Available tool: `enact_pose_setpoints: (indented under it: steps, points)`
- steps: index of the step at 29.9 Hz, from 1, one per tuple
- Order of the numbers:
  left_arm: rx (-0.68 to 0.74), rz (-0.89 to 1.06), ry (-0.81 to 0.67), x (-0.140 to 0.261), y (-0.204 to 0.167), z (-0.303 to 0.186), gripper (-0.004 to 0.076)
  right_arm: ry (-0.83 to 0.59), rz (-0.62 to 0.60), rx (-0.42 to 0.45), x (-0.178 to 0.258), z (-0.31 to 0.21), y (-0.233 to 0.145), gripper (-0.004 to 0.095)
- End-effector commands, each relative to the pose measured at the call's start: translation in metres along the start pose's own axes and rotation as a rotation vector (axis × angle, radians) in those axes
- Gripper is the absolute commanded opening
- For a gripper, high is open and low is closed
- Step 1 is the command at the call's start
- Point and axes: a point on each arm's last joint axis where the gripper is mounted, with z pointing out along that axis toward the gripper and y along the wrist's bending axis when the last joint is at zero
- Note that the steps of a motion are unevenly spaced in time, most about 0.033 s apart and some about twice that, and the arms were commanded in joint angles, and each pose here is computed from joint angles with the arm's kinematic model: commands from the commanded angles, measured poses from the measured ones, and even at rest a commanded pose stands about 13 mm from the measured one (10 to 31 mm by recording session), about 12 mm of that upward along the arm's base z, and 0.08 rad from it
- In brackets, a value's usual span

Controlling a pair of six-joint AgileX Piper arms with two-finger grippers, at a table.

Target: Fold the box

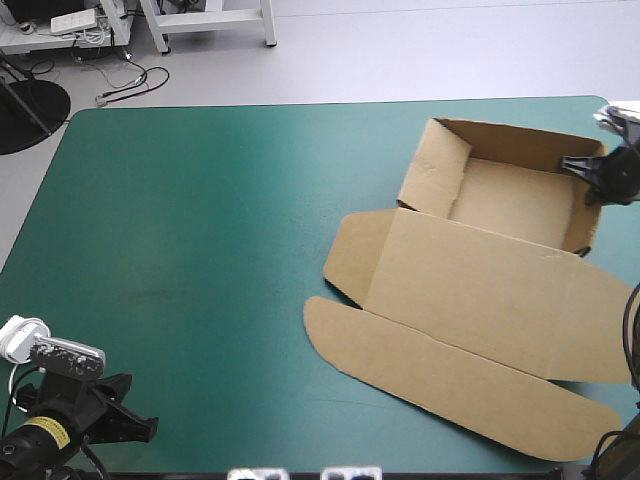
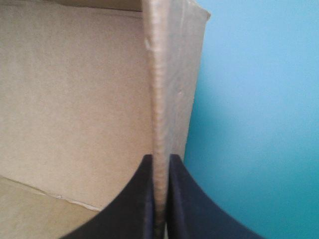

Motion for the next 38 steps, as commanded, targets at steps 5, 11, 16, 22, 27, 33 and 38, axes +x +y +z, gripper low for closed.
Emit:
enact_pose_setpoints:
  steps: [5, 11, 16, 22, 27, 33, 38]
  points:
    - [-0.038, 0.015, -0.057, -0.009, 0.004, -0.004, -0.0010, -0.037, 0.055, 0.128, 0.003, -0.026, -0.045, 0.0014]
    - [-0.074, 0.032, -0.013, -0.005, 0.007, -0.004, -0.0010, -0.015, 0.159, 0.138, 0.001, -0.014, -0.048, 0.0392]
    - [-0.098, 0.043, 0.004, -0.003, 0.009, -0.004, -0.0010, -0.037, 0.124, 0.124, 0.003, -0.024, -0.045, 0.0495]
    - [-0.113, 0.057, -0.007, -0.004, 0.011, -0.005, -0.0010, -0.167, 0.121, 0.068, 0.015, -0.076, -0.029, 0.0480]
    - [-0.115, 0.062, -0.020, -0.004, 0.011, -0.006, -0.0010, -0.347, 0.020, -0.043, 0.042, -0.143, -0.001, 0.0480]
    - [-0.101, 0.061, -0.103, -0.002, 0.010, -0.011, -0.0010, -0.494, -0.106, -0.196, 0.092, -0.199, 0.041, 0.0368]
    - [-0.090, 0.057, -0.096, 0.002, 0.009, -0.007, -0.0010, -0.434, -0.253, -0.212, 0.144, -0.191, 0.066, 0.0209]
